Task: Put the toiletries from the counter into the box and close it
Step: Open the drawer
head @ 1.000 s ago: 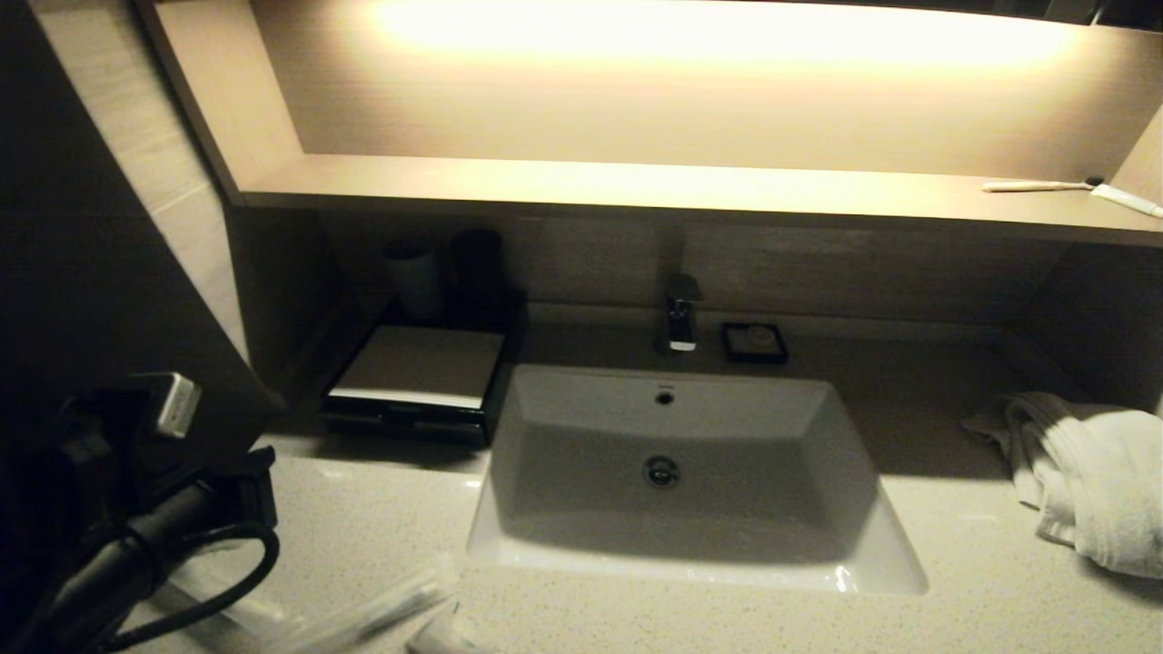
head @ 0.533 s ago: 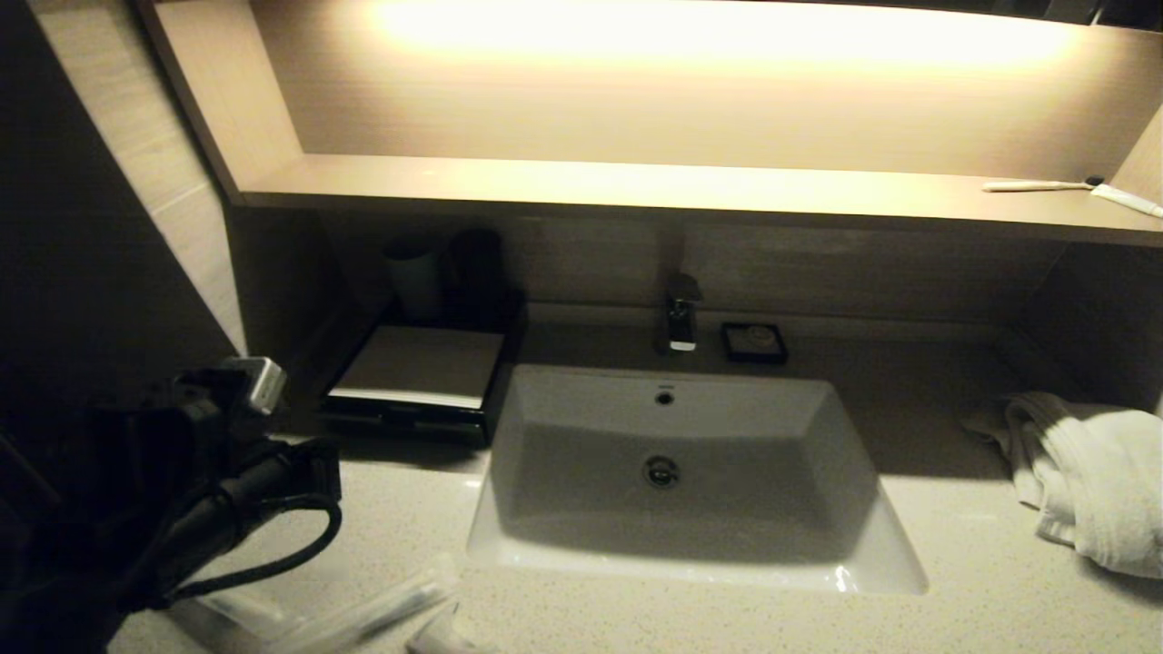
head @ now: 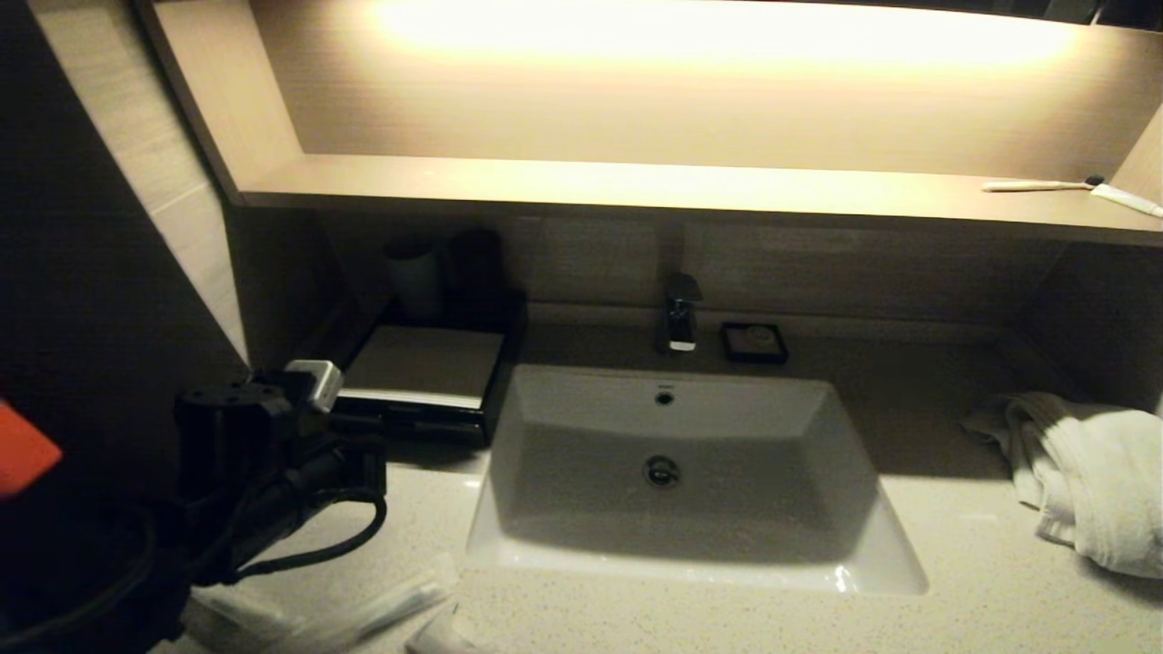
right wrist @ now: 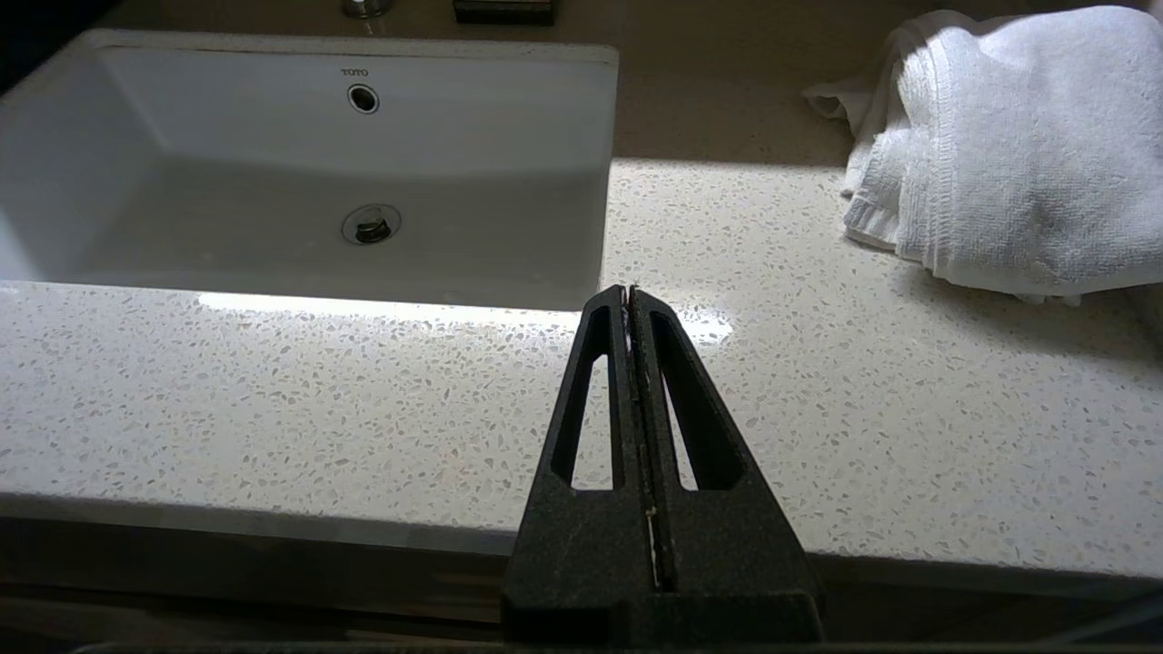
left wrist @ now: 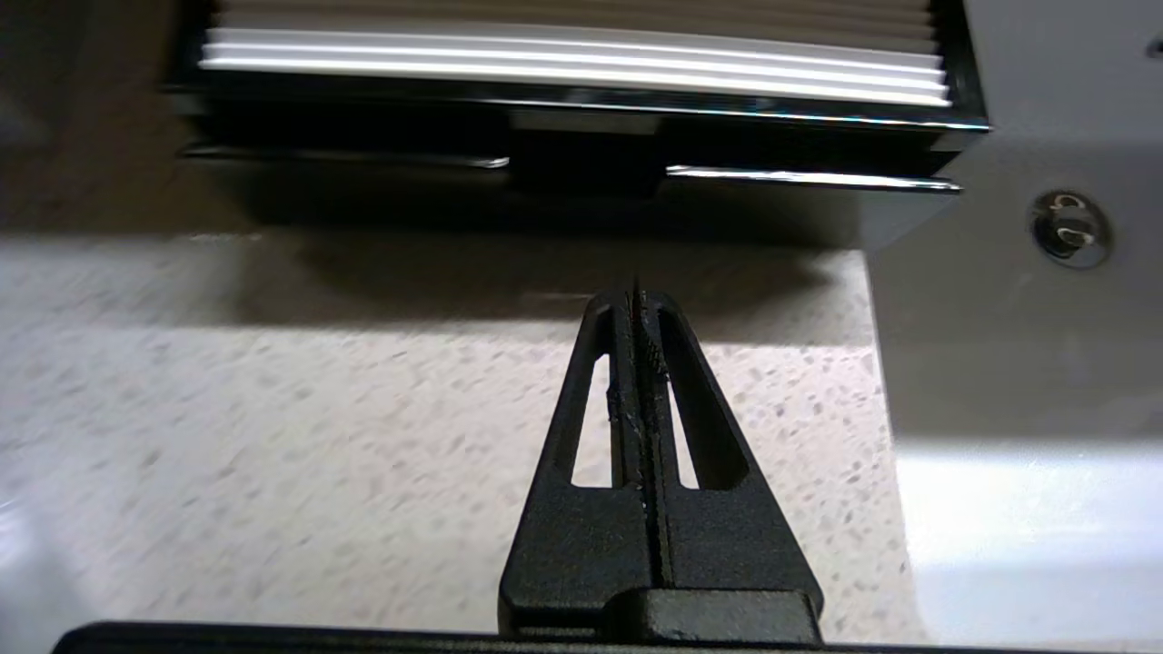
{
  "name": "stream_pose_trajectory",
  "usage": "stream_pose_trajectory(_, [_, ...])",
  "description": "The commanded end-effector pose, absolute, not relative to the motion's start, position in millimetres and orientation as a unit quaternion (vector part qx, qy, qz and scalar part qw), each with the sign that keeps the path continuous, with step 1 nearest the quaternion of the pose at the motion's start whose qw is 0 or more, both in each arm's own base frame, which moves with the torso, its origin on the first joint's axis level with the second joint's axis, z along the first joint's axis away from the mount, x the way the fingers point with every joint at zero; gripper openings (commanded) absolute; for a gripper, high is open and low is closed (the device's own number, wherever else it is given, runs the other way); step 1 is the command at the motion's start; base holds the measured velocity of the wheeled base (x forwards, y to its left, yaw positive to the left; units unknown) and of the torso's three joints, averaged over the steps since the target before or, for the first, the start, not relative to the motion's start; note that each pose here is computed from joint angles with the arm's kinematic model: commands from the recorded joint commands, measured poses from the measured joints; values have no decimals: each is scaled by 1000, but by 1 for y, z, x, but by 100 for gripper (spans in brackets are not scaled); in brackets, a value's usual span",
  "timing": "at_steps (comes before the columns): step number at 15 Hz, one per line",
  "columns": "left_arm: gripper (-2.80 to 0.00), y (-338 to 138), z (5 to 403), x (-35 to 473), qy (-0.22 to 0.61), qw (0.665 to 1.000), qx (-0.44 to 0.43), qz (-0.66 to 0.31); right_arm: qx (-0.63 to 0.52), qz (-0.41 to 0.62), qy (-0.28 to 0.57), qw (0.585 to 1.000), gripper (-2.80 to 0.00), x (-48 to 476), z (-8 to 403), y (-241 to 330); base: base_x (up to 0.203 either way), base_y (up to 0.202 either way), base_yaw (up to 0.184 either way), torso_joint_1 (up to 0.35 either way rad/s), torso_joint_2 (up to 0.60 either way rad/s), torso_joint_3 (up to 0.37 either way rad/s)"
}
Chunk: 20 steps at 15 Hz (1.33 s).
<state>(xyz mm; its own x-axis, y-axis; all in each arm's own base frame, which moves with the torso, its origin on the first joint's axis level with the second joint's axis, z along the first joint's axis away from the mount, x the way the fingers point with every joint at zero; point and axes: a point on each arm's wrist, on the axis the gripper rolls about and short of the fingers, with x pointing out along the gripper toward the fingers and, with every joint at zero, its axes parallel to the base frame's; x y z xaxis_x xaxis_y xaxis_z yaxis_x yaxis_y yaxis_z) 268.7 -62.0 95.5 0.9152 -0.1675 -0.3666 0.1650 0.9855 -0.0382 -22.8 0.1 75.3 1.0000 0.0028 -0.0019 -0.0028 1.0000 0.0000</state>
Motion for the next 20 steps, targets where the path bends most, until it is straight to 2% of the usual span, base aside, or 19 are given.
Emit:
stream_pose_trajectory(1, [-280, -66, 83, 276, 196, 977, 1, -87, 0, 2, 1, 1000, -280, -23, 75, 0, 0, 0, 0, 0, 0, 0])
stream_pose_trajectory(20, [-280, -70, 77, 300, 171, 982, 6, -83, 0, 2, 1, 1000, -280, -23, 75, 0, 0, 0, 0, 0, 0, 0])
